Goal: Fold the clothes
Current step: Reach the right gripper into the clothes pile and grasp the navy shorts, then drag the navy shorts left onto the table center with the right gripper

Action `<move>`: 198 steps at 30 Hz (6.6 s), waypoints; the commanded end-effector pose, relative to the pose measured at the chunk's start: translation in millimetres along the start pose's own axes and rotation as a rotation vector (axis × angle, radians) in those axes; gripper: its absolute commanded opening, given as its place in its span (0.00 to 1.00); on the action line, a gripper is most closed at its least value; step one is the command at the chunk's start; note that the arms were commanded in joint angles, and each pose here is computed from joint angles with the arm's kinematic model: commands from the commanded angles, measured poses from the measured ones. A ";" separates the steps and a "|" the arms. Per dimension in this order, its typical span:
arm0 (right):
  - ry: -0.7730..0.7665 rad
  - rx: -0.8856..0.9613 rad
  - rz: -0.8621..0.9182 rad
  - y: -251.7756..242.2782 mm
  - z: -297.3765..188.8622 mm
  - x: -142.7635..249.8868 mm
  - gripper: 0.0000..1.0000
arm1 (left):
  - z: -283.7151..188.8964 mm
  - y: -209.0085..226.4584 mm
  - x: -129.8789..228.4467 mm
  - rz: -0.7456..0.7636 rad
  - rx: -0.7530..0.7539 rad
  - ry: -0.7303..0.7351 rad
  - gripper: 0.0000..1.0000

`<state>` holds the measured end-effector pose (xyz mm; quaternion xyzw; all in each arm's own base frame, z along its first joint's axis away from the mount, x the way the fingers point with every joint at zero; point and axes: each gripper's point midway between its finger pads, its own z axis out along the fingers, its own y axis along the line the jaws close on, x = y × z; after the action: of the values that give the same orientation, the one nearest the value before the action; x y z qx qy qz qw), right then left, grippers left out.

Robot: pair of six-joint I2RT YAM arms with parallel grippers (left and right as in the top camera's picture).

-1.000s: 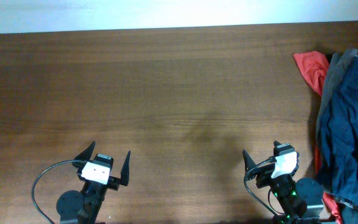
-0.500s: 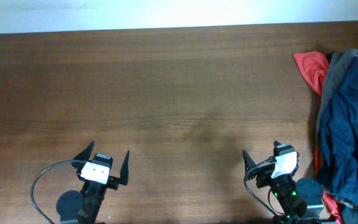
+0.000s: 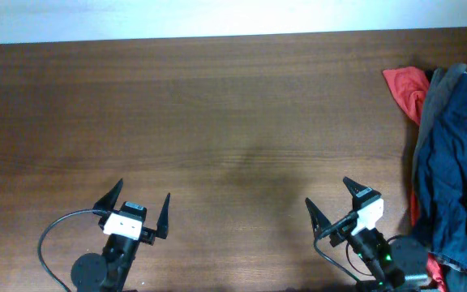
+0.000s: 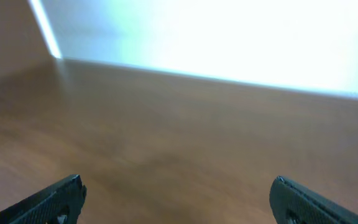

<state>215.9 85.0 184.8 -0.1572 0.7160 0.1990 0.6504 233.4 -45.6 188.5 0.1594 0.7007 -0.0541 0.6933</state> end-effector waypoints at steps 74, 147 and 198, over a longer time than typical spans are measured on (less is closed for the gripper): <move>0.375 1.077 0.731 -400.1 20.3 -113.7 0.04 | 118.2 82.1 -137.4 -0.311 0.005 0.669 0.99; 1.092 -0.472 -0.238 288.4 214.4 75.7 0.36 | 42.3 177.6 -231.2 -0.152 -0.566 0.443 0.99; 1.357 0.374 0.656 -141.6 114.2 43.7 0.75 | 86.2 85.7 182.3 -0.547 -0.114 1.880 0.00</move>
<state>389.1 4.3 133.6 0.1254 0.9846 0.1209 0.0147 350.7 -3.4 21.1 0.0101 0.9847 -0.0642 -0.1615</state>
